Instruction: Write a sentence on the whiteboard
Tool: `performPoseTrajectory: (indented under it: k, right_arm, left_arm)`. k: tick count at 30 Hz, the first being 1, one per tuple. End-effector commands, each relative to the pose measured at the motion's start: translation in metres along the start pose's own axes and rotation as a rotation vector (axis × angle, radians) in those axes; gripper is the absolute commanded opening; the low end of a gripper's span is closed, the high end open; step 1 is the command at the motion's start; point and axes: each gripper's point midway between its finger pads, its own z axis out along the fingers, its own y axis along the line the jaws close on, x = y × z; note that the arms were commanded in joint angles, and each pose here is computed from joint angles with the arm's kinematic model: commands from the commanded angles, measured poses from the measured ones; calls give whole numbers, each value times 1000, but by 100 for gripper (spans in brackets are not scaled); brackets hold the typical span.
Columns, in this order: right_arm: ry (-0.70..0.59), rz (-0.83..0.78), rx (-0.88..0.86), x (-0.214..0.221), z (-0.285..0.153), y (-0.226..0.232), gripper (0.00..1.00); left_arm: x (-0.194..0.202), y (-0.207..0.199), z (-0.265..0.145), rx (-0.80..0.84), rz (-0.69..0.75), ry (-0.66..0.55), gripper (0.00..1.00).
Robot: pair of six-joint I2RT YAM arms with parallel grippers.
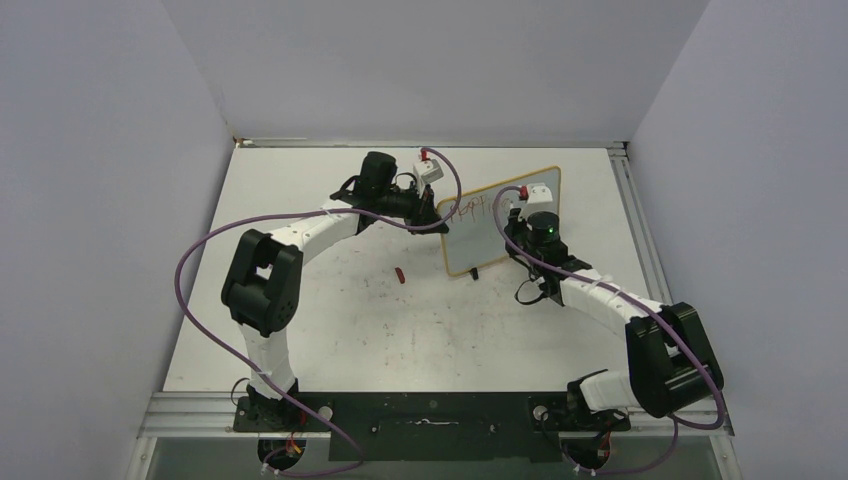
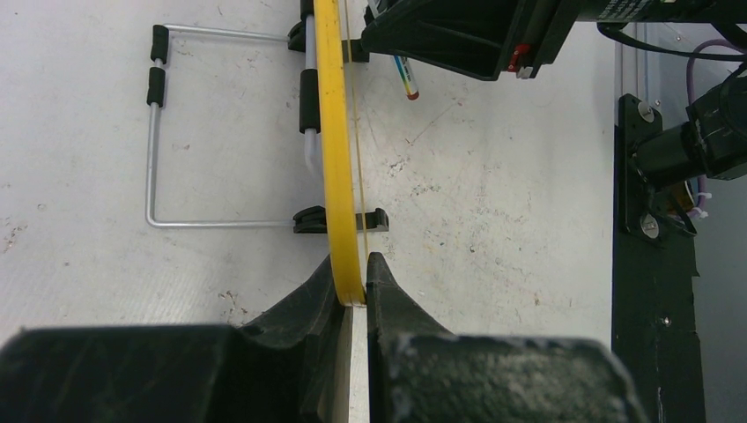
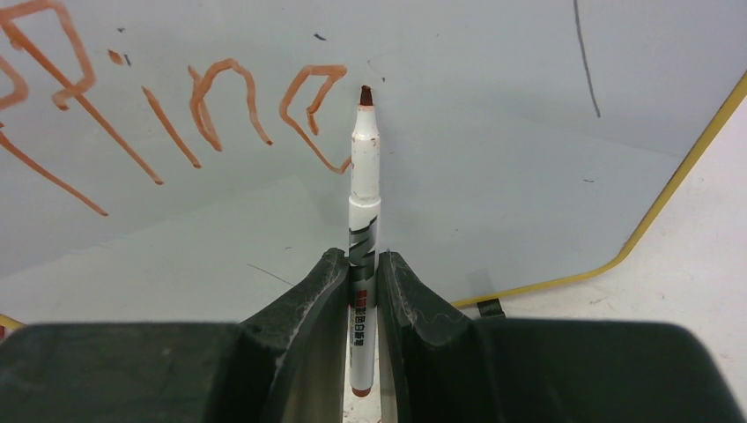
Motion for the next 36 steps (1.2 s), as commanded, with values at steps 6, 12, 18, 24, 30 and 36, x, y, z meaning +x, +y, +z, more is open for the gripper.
performPoseTrajectory:
  k: [6, 12, 18, 24, 30, 36]
  right_arm:
    - [-113, 29, 2, -41, -1, -10, 5]
    - [-156, 31, -90, -49, -14, 6, 5]
    - [-237, 55, -185, -75, -47, 26, 5]
    - [-270, 61, -249, -86, -71, 39, 5]
    - [-282, 54, -258, -92, -85, 42, 5]
    - [-284, 38, -351, -102, -107, 59, 5]
  left_arm:
    - [15, -20, 4, 43, -18, 68, 0]
    - [17, -17, 5, 22, -23, 74, 0]
    - [19, -12, 5, -2, -26, 73, 11]
    - [21, -12, 5, -17, -23, 74, 36]
    - [22, -11, 2, -28, -25, 75, 55]
    - [17, -9, -14, -83, -34, 45, 87]
